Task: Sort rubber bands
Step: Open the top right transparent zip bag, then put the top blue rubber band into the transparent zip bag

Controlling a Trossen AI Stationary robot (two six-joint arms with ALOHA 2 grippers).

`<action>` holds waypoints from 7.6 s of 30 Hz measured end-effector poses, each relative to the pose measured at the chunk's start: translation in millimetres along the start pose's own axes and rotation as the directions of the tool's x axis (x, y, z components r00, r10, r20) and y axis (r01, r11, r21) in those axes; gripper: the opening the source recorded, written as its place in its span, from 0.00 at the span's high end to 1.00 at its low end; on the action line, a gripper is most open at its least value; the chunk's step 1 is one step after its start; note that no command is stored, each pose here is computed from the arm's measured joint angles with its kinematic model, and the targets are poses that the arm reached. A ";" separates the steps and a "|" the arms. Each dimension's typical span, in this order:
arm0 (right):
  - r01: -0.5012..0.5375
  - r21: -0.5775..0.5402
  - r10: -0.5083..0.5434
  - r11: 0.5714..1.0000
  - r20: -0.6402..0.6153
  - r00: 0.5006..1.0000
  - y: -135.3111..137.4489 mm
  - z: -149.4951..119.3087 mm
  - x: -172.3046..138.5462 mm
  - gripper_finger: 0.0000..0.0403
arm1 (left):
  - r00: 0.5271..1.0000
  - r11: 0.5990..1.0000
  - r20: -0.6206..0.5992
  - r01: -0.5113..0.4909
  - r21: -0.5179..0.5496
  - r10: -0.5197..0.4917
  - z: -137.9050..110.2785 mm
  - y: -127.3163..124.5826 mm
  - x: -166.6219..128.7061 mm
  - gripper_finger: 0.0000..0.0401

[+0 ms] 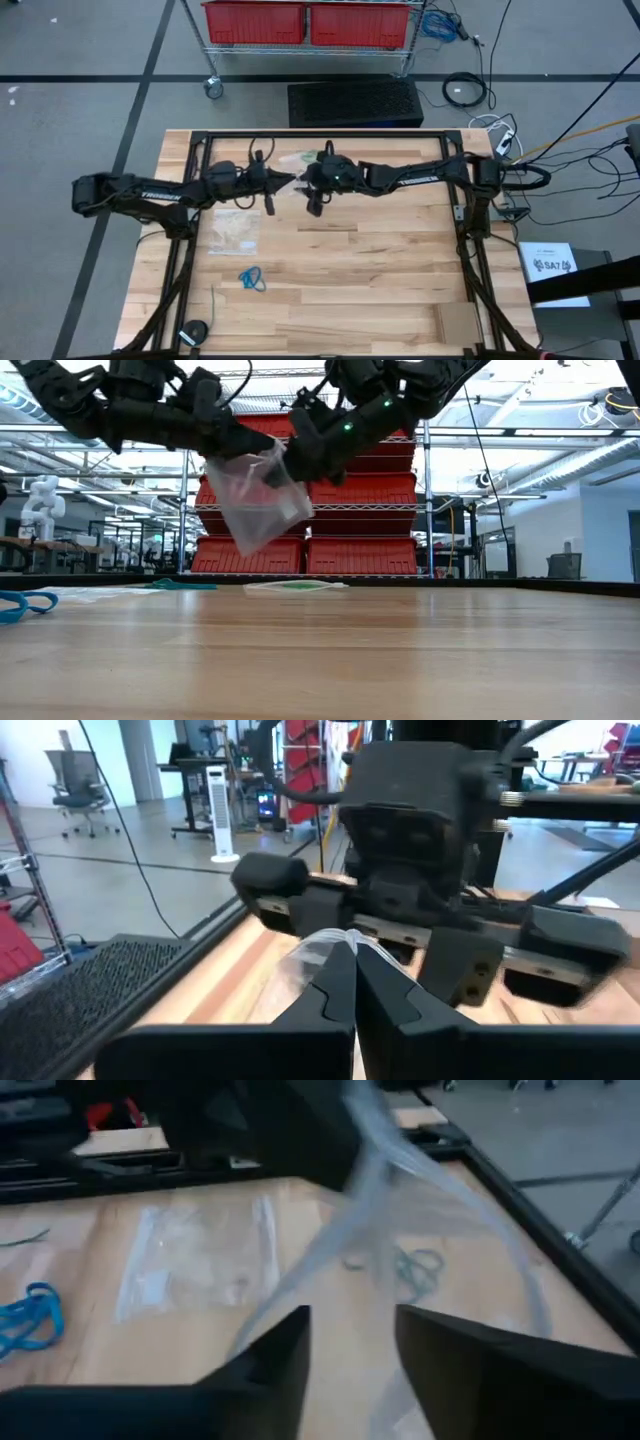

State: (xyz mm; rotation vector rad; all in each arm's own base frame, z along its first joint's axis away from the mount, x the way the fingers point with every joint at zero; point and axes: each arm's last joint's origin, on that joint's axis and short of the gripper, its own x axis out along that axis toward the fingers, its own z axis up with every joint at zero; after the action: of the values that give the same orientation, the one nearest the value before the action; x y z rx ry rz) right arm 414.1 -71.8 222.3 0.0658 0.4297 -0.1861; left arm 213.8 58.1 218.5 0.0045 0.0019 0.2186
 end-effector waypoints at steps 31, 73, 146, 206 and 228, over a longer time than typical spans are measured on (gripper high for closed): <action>-0.016 -0.013 0.018 1.000 0.098 0.995 -10.0 25.9 -22.7 0.51 | 0.884 0.882 -0.034 -0.460 0.104 0.465 19.6 41.5 -70.5 1.00; 0.143 0.015 -0.139 0.990 -0.169 0.976 -47.8 -41.4 203.7 0.41 | 0.825 0.816 0.054 -0.564 0.124 0.562 34.9 44.2 -109.6 1.00; 0.115 0.116 0.005 0.987 -0.722 0.692 19.3 9.7 -156.9 1.00 | 0.893 0.884 0.050 -0.450 0.129 0.448 34.3 40.9 -107.6 1.00; -0.057 0.030 0.064 0.998 -0.529 0.846 -37.2 -40.5 -31.2 1.00 | 0.904 0.895 0.047 -0.427 0.131 0.425 33.9 40.6 -106.3 1.00; 0.574 -0.080 -0.453 0.815 -0.706 0.545 -91.2 -61.0 -56.8 1.00 | 0.904 0.895 0.038 -0.426 0.132 0.425 33.1 40.6 -106.2 1.00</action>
State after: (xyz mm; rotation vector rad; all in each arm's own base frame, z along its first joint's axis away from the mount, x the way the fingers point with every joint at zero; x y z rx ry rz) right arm 320.9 -145.6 188.6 0.1729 1.2153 -0.8133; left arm 101.3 74.6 252.0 0.1448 0.0077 0.6591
